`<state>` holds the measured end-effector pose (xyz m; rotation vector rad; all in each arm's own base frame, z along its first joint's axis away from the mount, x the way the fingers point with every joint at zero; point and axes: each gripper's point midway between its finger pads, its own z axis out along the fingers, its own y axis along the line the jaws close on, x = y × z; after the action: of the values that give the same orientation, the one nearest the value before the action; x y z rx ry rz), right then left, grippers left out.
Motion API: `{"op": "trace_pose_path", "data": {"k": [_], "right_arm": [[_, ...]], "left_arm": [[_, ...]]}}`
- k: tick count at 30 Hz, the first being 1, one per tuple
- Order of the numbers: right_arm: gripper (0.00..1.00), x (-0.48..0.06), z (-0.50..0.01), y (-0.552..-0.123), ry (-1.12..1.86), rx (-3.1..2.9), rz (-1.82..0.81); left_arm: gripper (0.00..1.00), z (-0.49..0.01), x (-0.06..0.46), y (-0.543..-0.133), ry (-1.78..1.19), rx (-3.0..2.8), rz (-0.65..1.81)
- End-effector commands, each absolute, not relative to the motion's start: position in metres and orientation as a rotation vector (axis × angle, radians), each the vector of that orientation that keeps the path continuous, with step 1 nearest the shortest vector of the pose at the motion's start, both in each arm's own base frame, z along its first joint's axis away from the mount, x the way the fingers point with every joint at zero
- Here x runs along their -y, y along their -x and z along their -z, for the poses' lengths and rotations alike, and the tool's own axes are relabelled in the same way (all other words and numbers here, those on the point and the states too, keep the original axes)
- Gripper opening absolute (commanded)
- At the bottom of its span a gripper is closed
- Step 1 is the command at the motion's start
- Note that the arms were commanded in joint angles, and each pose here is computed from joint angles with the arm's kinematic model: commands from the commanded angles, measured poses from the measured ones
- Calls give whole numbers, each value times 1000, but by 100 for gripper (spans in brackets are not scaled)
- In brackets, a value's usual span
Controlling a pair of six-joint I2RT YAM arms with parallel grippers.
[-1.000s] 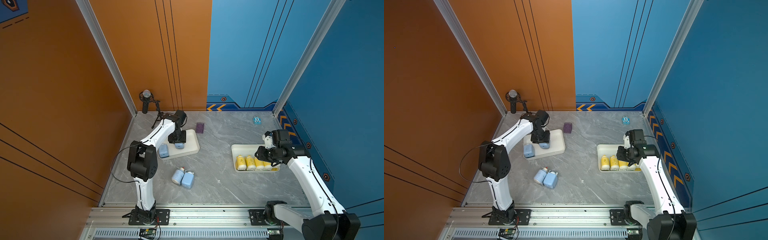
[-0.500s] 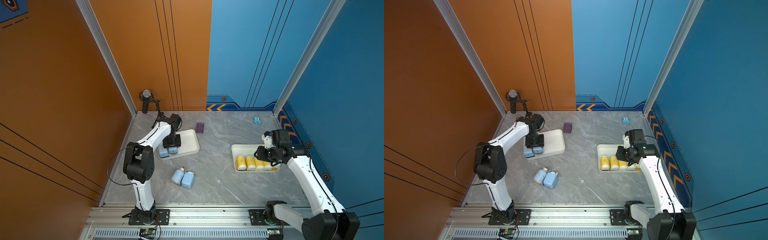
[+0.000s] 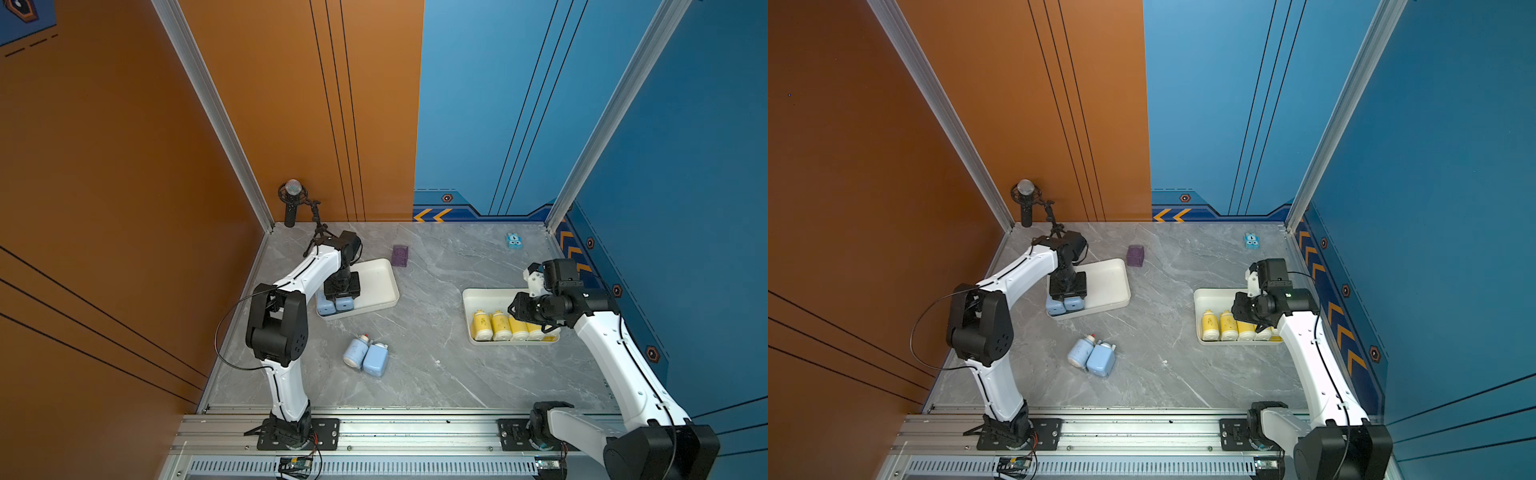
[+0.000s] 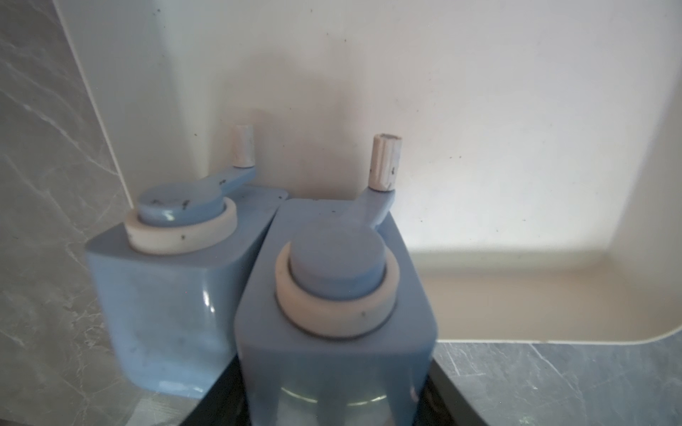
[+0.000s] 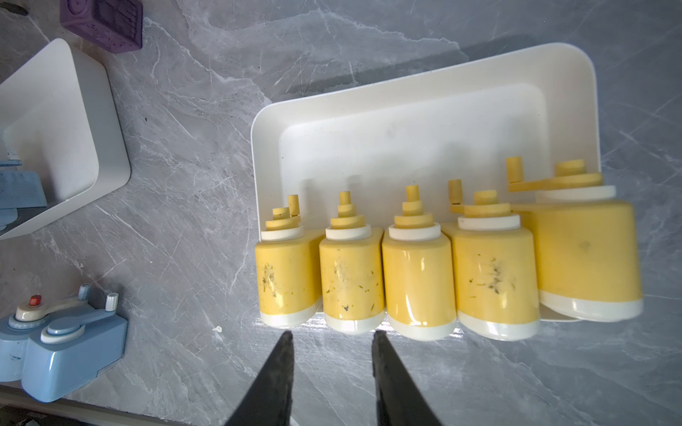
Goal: Place the pencil sharpeners by color into the storage box
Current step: Place the pencil sharpener in the storage box.
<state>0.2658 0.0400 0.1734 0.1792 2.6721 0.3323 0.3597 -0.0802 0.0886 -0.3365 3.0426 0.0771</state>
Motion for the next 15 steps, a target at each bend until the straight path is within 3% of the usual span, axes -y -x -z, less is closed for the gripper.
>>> {"op": "trace_pose_path", "data": {"k": [1, 9, 15], "right_arm": [[37, -42, -171, -264, -174, -2673, -350], [37, -45, -173, -269, -165, -2674, -349], [37, -47, -172, -273, -155, -2686, -348]], "left_arm": [[46, -78, 73, -354, 379, -3077, -99], [48, -71, 70, -356, 384, -3098, -100], [55, -63, 67, -355, 390, -3119, -115]]}}
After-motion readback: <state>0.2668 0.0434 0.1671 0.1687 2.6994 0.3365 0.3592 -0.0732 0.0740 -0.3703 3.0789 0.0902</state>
